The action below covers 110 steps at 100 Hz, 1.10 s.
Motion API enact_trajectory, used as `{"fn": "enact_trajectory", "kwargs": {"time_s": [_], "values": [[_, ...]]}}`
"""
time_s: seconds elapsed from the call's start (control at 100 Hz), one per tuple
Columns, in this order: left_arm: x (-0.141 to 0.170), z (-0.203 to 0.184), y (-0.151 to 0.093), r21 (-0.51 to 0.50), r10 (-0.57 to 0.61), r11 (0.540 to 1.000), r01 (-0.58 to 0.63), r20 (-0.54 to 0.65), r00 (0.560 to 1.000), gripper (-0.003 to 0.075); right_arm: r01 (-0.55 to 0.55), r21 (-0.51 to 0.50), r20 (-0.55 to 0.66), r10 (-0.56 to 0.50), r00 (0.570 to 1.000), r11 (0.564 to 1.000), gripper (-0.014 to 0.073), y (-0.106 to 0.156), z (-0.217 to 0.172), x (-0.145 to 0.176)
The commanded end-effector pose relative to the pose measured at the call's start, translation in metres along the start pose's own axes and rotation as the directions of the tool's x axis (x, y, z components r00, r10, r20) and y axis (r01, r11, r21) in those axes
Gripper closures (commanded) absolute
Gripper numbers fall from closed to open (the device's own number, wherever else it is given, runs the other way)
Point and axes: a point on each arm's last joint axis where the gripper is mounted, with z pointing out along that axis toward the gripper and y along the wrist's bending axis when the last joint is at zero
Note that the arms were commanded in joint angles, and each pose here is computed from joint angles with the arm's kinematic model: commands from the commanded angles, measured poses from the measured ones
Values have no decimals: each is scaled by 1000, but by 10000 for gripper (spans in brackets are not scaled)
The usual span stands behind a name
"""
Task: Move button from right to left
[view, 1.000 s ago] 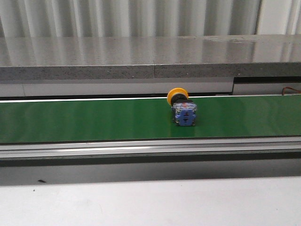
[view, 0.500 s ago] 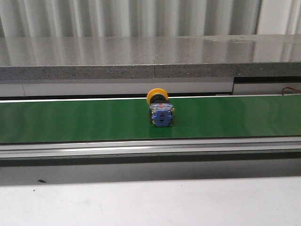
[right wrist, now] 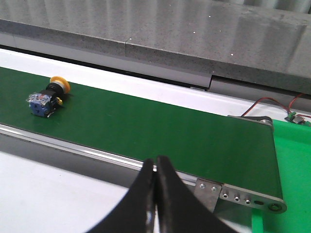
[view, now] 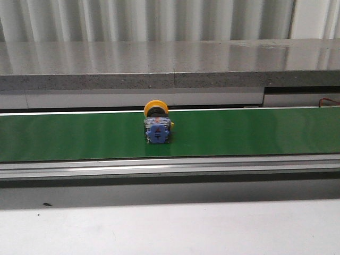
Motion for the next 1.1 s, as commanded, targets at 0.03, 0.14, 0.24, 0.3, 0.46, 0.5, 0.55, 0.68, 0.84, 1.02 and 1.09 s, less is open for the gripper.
{"fn": "enact_trajectory", "kwargs": {"time_s": [0.03, 0.14, 0.24, 0.3, 0.46, 0.5, 0.55, 0.68, 0.84, 1.02, 1.09], "values": [[-18, -2, -7, 78, -85, 994, 81, 46, 995, 179, 15, 9, 86, -16, 996, 1000, 664, -1, -3, -13], [-30, 5, -15, 156, -166, 973, 168, -25, 986, 179, 15, 9, 86, -16, 996, 1000, 664, -1, -3, -13], [-43, 17, -22, 219, -179, 955, 199, -110, 978, 179, 15, 9, 86, -16, 996, 1000, 664, -1, -3, -13], [-51, 24, -28, 248, -185, 943, 222, -163, 969, 179, 15, 9, 86, -16, 996, 1000, 664, -1, -3, -13], [-72, 50, -46, 289, -114, 936, 201, -290, 950, 183, 15, 9, 86, -16, 996, 1000, 664, -1, -3, -13], [-78, 56, -53, 301, -102, 932, 200, -312, 945, 184, 15, 9, 86, -16, 996, 1000, 664, -1, -3, -13], [-85, 64, -61, 312, -87, 929, 199, -338, 937, 184, 15, 9, 86, -16, 996, 1000, 664, -1, -3, -13], [-101, 82, -86, 344, -53, 919, 192, -375, 925, 184, 15, 9, 86, -16, 996, 1000, 664, -1, -3, -13], [-112, 105, -114, 333, -26, 924, 185, -429, 903, 184, 15, 9, 86, -16, 996, 1000, 664, -1, -3, -13], [-116, 126, -137, 244, -10, 958, 149, -492, 870, 184, 15, 9, 86, -16, 996, 1000, 664, -1, -3, -13], [-118, 132, -142, 203, -13, 970, 132, -499, 866, 185, 15, 9, 86, -16, 996, 1000, 664, -1, -3, -13]]}}
